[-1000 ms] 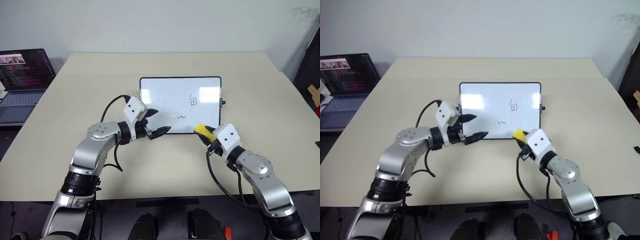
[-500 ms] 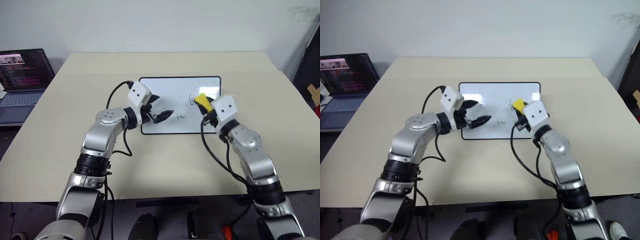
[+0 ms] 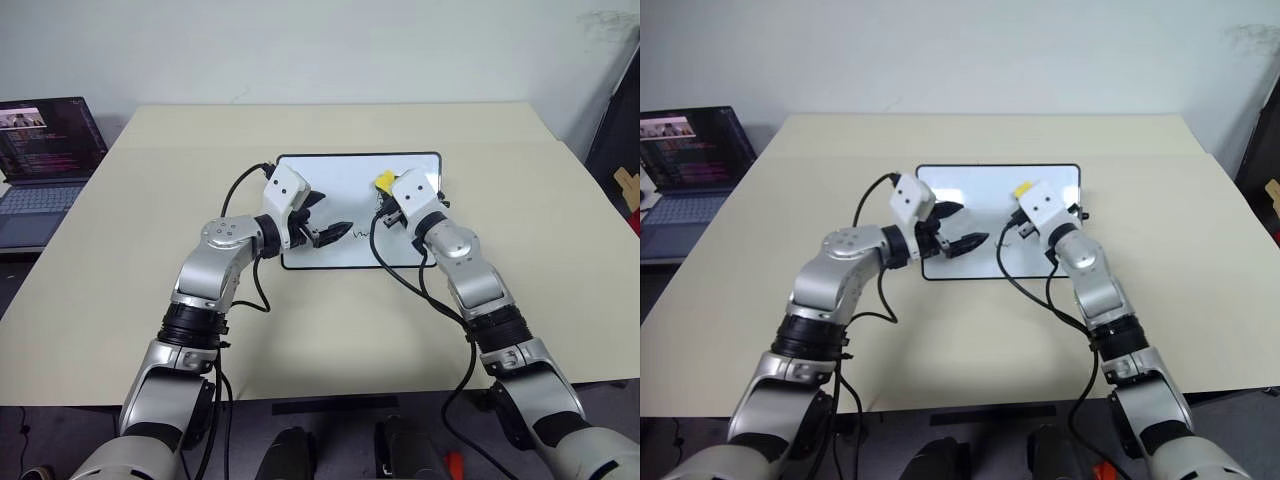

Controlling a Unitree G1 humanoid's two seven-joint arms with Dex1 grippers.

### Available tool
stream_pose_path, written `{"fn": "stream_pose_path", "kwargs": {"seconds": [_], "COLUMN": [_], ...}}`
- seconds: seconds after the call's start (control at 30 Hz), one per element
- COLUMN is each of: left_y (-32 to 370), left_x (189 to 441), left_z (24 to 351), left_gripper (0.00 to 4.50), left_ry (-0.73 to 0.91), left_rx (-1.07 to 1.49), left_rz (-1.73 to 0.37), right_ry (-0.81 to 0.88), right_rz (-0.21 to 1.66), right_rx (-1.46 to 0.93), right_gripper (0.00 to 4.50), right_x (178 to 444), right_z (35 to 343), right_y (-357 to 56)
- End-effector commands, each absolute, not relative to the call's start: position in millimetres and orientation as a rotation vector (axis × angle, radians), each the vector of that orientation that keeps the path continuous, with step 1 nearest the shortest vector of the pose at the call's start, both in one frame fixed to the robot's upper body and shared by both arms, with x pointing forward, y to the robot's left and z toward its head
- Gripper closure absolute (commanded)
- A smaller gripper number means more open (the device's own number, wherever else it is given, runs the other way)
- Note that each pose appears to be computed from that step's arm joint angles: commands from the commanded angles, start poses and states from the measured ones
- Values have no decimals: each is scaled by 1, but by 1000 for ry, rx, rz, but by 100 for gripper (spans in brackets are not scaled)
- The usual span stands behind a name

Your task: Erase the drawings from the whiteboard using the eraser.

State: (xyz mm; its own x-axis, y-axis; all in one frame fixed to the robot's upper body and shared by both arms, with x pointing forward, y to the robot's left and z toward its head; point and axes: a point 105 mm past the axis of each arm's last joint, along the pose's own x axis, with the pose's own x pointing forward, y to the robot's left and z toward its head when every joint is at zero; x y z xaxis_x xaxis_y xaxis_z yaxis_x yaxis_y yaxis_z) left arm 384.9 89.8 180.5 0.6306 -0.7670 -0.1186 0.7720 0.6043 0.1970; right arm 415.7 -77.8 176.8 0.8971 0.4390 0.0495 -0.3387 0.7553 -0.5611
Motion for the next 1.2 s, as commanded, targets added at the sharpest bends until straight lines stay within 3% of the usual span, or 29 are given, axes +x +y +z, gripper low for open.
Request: {"fn": "stream_pose_path", "kwargs": {"seconds": [0.03,0.17,0.4,0.57,0.83,1.2], "left_y": [91,90,89,90,92,92], "left_x": [384,385,384,384,384,381], "left_z": [192,192,190,189,188,185], "left_gripper": [0,0,0,0,0,0], "left_ry": [-31,-31,-27,-24,-18,-13], "left_rx": [251,248,245,241,236,235], "left_rz": [-880,-882,-888,-885,-876,-877], "right_ry": [-78,-29,-86,-12,125,-148], "right_rz": [503,500,284,315,543,301], "right_rx": [-657,-684,-687,-711,-776,-706], "right_gripper": [338,338,338,338,338,338], "right_x": [408,406,422,415,382,411], "right_z": [146,135,165,144,99,176], "right_y": [-74,-77,-113,-120,-98,-103]}}
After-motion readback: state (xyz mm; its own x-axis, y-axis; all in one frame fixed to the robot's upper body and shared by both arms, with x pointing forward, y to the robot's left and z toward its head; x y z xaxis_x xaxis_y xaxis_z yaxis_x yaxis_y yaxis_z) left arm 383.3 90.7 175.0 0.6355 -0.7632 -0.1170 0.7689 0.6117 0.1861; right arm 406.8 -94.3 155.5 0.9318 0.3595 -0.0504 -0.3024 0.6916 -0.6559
